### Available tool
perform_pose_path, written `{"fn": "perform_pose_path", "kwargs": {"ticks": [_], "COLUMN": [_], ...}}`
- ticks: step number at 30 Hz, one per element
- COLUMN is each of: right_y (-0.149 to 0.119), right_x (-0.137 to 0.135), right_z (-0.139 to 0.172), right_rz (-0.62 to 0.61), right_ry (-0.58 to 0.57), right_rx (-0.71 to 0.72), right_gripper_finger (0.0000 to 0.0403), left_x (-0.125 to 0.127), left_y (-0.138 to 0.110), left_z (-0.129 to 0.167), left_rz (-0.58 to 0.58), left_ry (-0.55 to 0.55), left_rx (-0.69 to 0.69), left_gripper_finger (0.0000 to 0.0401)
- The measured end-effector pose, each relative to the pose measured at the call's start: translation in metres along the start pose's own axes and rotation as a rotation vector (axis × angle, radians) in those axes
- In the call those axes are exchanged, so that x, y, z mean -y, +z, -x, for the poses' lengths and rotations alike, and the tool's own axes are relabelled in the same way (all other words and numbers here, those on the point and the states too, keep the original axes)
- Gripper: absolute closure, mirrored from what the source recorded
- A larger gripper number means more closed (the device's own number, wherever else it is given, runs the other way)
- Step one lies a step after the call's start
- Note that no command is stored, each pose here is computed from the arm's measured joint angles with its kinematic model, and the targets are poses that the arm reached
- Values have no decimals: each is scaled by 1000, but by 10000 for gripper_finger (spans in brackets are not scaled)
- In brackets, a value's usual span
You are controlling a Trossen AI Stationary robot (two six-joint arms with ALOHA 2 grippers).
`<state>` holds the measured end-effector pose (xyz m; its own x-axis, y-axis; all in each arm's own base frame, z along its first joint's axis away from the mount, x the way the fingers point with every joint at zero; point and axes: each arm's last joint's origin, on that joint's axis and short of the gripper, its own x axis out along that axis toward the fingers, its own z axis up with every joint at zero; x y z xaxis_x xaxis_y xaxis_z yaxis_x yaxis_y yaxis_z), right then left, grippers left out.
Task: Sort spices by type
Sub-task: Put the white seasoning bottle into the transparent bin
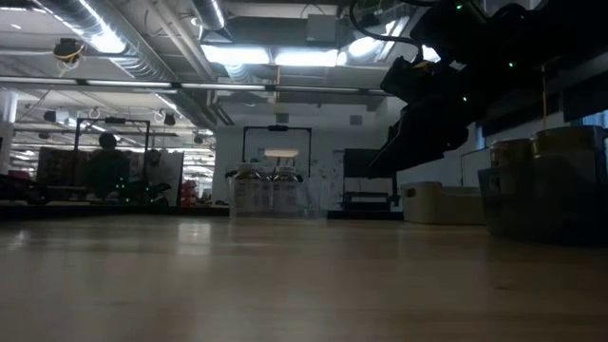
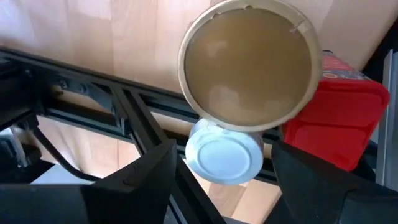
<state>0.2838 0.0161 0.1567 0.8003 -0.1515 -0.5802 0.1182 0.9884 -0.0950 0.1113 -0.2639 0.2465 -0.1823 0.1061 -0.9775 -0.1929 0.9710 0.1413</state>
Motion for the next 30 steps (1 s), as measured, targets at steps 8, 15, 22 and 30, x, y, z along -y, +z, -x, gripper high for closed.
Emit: {"fn": "perform_pose_path", "kwargs": {"ticks": [8, 15, 22, 30], "right_y": [0, 0, 0, 0], "right_x": [0, 0, 0, 0], "right_z": [0, 0, 0, 0], "right_rz": [0, 0, 0, 0], "right_ry": [0, 0, 0, 0], "right_rx": [0, 1, 1, 1], "right_gripper_finger": [4, 4, 4, 4], "left_x": [0, -1, -3, -4], "left_y": [-5, -8, -5, -6], "left_z": [-9, -18, -35, -36], "left_rz": [-19, -28, -41, -16], "left_ry": [19, 32, 46, 42], "left_rx": [-11, -12, -16, -48], "left_gripper_finger": [155, 155, 155, 208]}}
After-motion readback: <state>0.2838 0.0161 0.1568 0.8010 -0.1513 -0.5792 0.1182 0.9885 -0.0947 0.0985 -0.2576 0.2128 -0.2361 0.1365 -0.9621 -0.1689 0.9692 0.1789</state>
